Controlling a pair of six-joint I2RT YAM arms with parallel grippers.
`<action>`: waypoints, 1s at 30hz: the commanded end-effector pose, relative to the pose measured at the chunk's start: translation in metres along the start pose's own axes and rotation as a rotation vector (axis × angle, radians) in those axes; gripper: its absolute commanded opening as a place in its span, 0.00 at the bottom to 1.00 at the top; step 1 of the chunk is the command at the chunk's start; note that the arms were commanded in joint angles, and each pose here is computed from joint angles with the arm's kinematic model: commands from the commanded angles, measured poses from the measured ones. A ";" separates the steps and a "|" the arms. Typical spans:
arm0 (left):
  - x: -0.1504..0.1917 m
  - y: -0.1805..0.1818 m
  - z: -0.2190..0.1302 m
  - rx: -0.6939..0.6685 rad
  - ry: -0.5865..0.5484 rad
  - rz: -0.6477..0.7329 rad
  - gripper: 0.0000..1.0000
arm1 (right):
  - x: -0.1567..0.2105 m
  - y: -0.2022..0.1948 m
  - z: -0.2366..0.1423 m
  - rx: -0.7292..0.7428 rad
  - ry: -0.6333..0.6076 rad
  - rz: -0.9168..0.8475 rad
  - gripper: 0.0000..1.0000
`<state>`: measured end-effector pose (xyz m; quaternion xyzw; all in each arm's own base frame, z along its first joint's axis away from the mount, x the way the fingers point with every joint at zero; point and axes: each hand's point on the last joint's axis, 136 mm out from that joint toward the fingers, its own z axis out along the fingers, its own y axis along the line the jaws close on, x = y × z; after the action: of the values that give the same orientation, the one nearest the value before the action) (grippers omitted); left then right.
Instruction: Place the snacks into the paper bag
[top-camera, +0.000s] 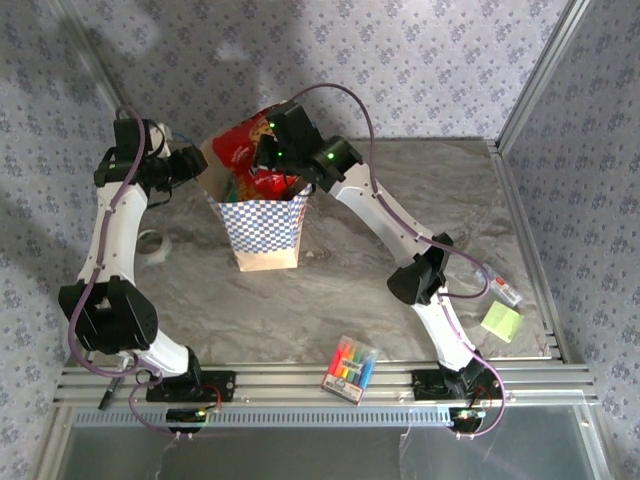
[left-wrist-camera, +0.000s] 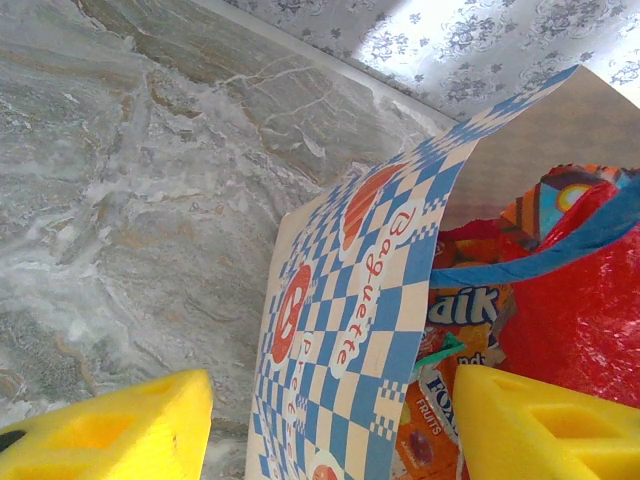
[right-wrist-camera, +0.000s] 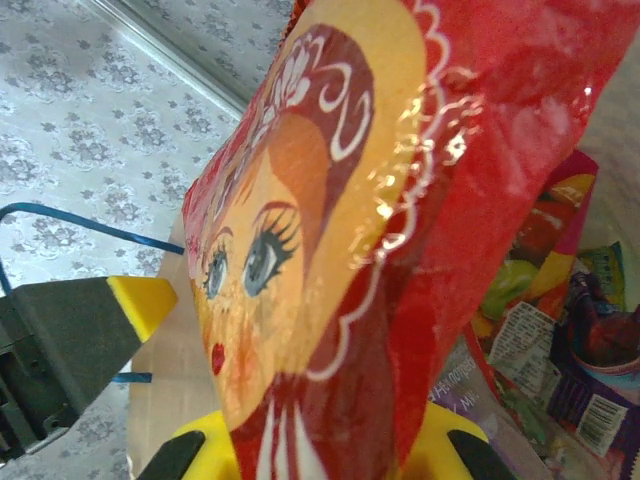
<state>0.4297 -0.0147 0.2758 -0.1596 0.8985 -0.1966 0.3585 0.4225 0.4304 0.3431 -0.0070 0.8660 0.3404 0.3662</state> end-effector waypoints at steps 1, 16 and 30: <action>-0.003 -0.002 0.000 0.021 -0.007 -0.014 0.65 | -0.042 0.039 -0.016 -0.179 -0.128 0.057 0.00; -0.002 -0.003 -0.001 0.028 -0.006 -0.019 0.65 | -0.027 0.041 0.014 -0.270 -0.029 0.146 0.00; -0.006 -0.005 -0.002 0.032 -0.013 -0.025 0.65 | 0.000 0.020 0.013 -0.180 0.081 0.175 0.00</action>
<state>0.4296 -0.0155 0.2759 -0.1668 0.8970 -0.2018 0.3562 0.4337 0.4579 0.3091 0.0303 0.8652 0.4157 0.2789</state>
